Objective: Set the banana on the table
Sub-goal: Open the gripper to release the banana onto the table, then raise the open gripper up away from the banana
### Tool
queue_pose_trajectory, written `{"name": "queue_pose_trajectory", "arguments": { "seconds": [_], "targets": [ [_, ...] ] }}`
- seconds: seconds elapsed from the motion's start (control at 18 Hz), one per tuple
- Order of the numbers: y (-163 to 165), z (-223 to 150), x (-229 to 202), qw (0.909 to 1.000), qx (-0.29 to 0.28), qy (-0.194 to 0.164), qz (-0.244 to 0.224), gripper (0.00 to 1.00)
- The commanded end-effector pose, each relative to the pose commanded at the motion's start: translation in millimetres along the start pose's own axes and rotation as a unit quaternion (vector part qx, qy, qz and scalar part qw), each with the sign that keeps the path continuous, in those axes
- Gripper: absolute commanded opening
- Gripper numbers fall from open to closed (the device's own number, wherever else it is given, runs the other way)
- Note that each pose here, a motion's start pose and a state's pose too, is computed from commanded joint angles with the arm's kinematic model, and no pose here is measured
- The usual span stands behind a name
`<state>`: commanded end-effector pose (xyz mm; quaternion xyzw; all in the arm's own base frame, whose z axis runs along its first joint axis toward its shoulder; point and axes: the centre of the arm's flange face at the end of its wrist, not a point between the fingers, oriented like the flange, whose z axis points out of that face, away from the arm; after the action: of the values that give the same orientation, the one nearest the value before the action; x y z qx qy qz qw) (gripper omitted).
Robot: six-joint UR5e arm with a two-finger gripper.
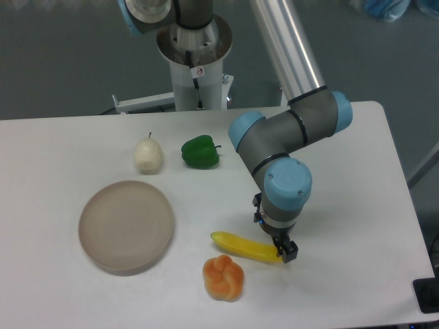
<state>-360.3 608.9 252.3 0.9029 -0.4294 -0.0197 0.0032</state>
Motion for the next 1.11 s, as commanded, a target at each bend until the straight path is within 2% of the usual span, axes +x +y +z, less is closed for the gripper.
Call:
{"name": "queue_pose_trajectory", "arguments": {
  "seconds": [0.39, 0.5, 0.72, 1.11],
  "targets": [
    [23.8, -40.5, -30.4, 0.9991, -0.006, -0.038, -0.016, 1.0],
    [37.2, -51.2, -34.9, 0.9991, -0.004, -0.035, -0.025, 1.0],
    [42.6, -72.4, -40.0, 0.9985, -0.003, -0.022, -0.05, 1.0],
    [49.8, -89.6, -38.2, 0.9984, -0.009, -0.002, -0.056, 1.0]
  ]
}}
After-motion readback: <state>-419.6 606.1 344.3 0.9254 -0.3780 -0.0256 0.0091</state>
